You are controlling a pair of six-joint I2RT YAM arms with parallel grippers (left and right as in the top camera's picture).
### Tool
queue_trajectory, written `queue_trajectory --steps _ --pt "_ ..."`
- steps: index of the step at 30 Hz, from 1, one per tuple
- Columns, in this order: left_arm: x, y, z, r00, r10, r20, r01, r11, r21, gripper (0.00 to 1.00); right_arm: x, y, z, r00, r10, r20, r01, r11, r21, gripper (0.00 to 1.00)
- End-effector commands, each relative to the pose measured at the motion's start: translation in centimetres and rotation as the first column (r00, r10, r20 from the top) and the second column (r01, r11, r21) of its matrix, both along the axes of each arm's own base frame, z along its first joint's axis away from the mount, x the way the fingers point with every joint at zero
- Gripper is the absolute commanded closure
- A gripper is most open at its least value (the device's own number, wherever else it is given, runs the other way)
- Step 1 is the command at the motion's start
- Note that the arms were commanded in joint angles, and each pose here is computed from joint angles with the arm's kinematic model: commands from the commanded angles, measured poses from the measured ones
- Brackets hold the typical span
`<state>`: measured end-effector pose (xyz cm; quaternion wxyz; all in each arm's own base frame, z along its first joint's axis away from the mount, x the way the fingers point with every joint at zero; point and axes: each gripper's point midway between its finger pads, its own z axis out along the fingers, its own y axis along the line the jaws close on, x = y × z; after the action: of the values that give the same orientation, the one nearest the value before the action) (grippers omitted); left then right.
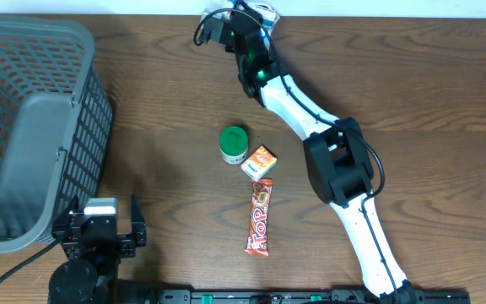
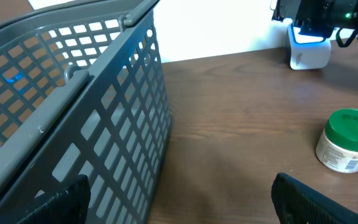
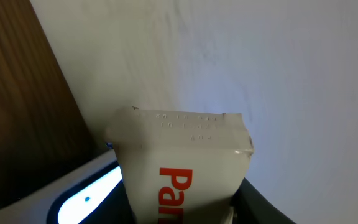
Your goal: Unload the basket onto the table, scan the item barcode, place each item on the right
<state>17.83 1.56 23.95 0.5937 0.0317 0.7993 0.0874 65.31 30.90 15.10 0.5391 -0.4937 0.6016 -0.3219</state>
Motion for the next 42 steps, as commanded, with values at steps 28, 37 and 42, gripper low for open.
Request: queue_trajectory --steps 28,37,42 --pt "0.0 0.0 0.1 1.0 0.0 0.007 0.0 1.0 -0.011 0.08 -13.0 -42.3 2.2 0.087 -0.992 -0.091 0.989 0.097 -0.113 0.99" --pt "0.0 0.0 0.1 1.0 0.0 0.007 0.0 1.0 -0.011 0.08 -22.8 -55.8 -4.5 -0.313 -0.816 -0.486 0.949 -0.282 -0.138 0.99" --pt "0.0 0.0 0.1 1.0 0.0 0.007 0.0 1.0 -0.011 0.08 -27.5 -61.6 -6.7 -0.417 -0.646 -0.639 0.889 -0.436 -0.14 0.99"
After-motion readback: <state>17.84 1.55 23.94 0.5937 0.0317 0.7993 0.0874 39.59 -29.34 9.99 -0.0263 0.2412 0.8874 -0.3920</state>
